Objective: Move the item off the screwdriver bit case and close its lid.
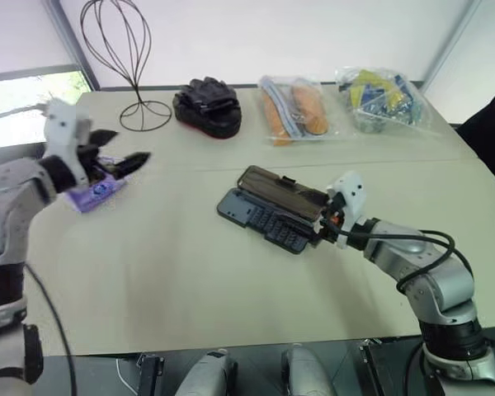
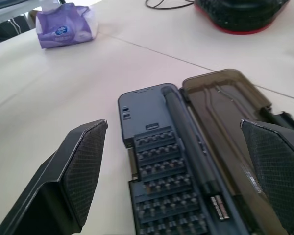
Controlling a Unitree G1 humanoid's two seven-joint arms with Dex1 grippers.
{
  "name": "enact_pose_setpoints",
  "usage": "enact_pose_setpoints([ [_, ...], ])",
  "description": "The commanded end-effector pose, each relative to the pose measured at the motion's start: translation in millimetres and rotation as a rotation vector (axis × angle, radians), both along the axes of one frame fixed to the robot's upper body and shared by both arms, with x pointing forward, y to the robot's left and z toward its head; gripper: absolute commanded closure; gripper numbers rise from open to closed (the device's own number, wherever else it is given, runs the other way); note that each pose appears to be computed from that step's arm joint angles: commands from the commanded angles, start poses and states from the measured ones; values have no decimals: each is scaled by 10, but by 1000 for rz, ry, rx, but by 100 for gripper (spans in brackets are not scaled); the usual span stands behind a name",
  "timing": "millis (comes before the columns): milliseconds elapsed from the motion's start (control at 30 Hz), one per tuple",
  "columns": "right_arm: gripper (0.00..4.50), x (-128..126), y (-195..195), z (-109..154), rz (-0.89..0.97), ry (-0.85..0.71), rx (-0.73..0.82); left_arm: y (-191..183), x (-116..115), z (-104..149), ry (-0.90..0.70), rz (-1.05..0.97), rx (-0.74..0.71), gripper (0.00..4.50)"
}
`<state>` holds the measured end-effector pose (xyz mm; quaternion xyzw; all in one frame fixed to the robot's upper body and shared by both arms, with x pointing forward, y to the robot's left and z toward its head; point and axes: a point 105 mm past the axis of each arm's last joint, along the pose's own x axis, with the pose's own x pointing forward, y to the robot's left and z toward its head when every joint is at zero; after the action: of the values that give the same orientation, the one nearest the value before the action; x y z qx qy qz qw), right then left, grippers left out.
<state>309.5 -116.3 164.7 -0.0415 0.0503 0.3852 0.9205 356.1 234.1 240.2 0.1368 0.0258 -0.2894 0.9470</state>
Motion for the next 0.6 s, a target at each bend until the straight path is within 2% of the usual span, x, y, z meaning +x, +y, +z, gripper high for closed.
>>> enact_pose_setpoints([
  [33,0,30,-106,180,-30,-64,2,-116,188,-61,7,-74,28,7],
  [100,0,40,-190,214,-60,-67,-1,-278,289,-152,46,-141,0,7],
  [167,0,82,-288,231,-108,-65,-22,-480,287,-258,103,-266,-11,7],
  [300,0,309,-687,136,-300,-48,-220,-760,59,-399,228,-519,18,7],
  [433,0,519,-849,117,-345,-10,-246,-864,-79,-396,246,-611,42,7],
  [600,0,845,-827,69,-311,20,-218,-966,-240,-381,259,-676,31,7],
])
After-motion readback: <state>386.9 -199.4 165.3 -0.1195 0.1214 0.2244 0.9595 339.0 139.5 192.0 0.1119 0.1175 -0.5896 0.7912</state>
